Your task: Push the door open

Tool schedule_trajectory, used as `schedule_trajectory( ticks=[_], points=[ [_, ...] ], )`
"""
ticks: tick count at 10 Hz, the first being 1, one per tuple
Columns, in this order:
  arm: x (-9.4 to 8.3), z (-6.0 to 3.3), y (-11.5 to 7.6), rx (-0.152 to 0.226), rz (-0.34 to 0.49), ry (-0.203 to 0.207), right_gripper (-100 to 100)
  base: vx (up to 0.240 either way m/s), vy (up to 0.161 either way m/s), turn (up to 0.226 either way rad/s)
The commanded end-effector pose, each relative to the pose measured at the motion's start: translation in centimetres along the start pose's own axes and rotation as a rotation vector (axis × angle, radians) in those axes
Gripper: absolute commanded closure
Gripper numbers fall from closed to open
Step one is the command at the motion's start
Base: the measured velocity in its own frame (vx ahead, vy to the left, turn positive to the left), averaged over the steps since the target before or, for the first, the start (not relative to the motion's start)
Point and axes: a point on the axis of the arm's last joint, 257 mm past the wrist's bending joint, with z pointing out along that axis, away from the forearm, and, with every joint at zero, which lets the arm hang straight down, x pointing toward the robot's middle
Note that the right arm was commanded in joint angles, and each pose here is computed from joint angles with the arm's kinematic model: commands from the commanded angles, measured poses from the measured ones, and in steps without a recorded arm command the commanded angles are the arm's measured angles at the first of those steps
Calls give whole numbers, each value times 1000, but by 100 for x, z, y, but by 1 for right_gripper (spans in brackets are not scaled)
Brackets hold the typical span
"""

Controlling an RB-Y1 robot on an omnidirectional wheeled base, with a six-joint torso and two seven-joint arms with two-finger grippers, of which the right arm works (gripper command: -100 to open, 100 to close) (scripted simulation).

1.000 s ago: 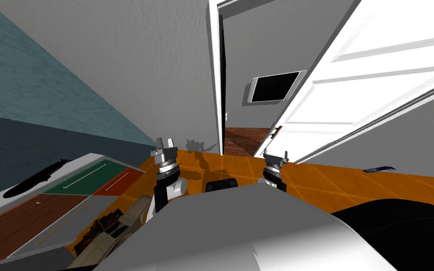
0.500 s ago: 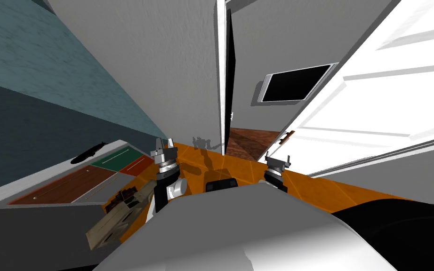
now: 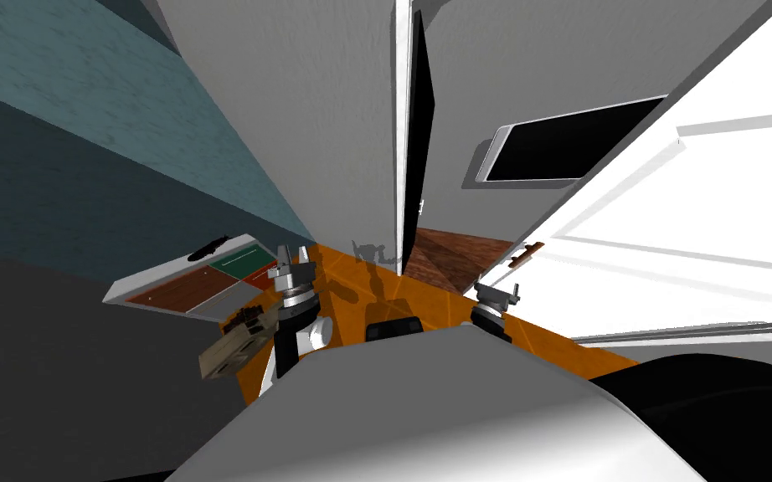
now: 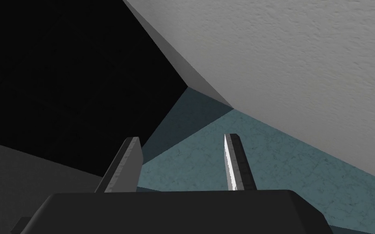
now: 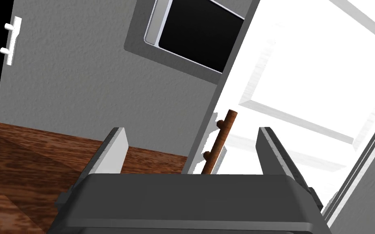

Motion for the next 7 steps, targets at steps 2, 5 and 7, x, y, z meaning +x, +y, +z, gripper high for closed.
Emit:
schedule_trajectory(
  ticks=[2, 5, 7],
  points=[
    [-185, -73, 72, -27, 39, -45, -100, -43, -214, 265],
    [-370, -152, 152, -56, 74, -89, -100, -86, -179, 272],
    [-506, -217, 216, -80, 99, -121, -100, -70, -198, 257]
  ],
)
